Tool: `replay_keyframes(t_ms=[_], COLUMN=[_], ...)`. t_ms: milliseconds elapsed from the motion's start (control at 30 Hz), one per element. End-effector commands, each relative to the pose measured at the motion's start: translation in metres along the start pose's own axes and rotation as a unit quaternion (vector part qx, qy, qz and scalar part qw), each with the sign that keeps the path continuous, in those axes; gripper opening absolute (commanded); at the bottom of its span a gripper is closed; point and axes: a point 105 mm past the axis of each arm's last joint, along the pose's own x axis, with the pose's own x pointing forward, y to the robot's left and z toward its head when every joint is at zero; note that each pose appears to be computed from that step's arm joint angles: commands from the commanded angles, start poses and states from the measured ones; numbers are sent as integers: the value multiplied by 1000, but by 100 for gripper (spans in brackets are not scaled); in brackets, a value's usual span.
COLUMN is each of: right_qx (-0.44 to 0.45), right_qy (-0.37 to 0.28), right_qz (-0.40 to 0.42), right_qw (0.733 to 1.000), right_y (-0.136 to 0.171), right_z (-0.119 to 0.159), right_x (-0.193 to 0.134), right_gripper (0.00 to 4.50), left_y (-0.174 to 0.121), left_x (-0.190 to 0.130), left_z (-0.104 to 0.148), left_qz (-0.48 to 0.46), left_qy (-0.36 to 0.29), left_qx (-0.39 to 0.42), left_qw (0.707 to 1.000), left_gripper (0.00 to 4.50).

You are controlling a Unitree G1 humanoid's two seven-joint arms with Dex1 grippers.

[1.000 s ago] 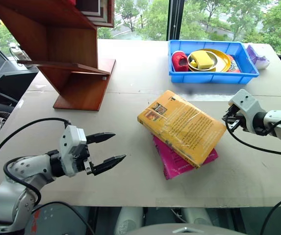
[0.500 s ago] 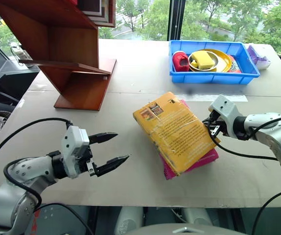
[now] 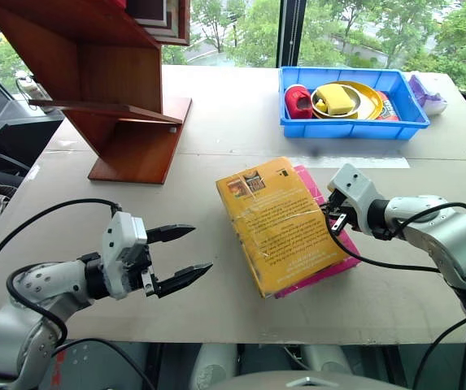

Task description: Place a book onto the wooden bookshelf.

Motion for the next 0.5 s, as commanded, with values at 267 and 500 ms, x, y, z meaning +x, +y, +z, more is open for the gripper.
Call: replay_keyframes(t_ms=[267,500], right_qx=[-5,-28], right_qy=[-157,-220], right_qz=[29,114], right_qw=[987,968], right_y=[-15,16], right_z=[0,-3], right_x=[-84,-133], right_gripper=[129,420], left_y=[16,20], left_x=[2,17], left_z=[-9,-22], left_qz=[49,21], left_qy=[2,51], left_qx=[-205,-390], left_qw=[978,919], left_gripper=[450,450])
